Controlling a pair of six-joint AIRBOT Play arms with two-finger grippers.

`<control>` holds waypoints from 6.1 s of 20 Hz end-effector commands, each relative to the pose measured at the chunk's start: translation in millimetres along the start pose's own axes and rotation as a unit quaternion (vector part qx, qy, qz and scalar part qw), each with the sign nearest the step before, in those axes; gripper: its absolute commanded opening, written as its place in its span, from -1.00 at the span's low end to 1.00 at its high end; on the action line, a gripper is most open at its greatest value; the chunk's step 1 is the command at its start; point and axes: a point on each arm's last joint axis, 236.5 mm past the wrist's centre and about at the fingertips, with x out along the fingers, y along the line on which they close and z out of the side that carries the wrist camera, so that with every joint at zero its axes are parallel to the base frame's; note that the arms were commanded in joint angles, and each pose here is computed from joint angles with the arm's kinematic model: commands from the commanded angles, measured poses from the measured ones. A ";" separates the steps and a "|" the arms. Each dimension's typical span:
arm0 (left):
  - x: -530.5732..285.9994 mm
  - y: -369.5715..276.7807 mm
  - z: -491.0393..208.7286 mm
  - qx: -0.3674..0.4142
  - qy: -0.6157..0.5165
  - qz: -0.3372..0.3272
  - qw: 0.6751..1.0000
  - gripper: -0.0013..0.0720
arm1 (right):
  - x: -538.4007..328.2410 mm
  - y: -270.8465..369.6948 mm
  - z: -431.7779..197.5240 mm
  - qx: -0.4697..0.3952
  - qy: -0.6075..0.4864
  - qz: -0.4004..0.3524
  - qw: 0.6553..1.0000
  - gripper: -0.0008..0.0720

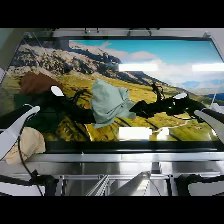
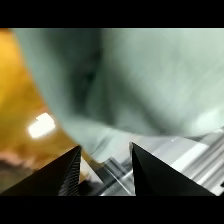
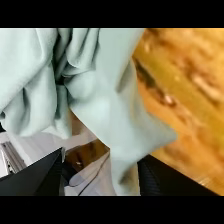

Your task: Fold the shirts.

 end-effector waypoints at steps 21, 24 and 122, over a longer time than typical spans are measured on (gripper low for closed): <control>-488.9 -169.2 -32.6 0.159 -0.571 0.125 0.796 -0.89 | -425.8 310.1 38.9 -0.308 -0.427 0.251 0.812 -0.94; -492.9 -173.0 -48.3 0.160 -0.576 0.136 0.790 -0.89 | -425.9 328.2 20.3 -0.344 -0.430 0.243 0.799 -0.94; -535.6 -318.8 -258.6 0.485 -0.684 -0.218 0.498 -0.90 | -487.1 416.3 -88.8 -0.438 -0.625 0.098 0.638 -0.93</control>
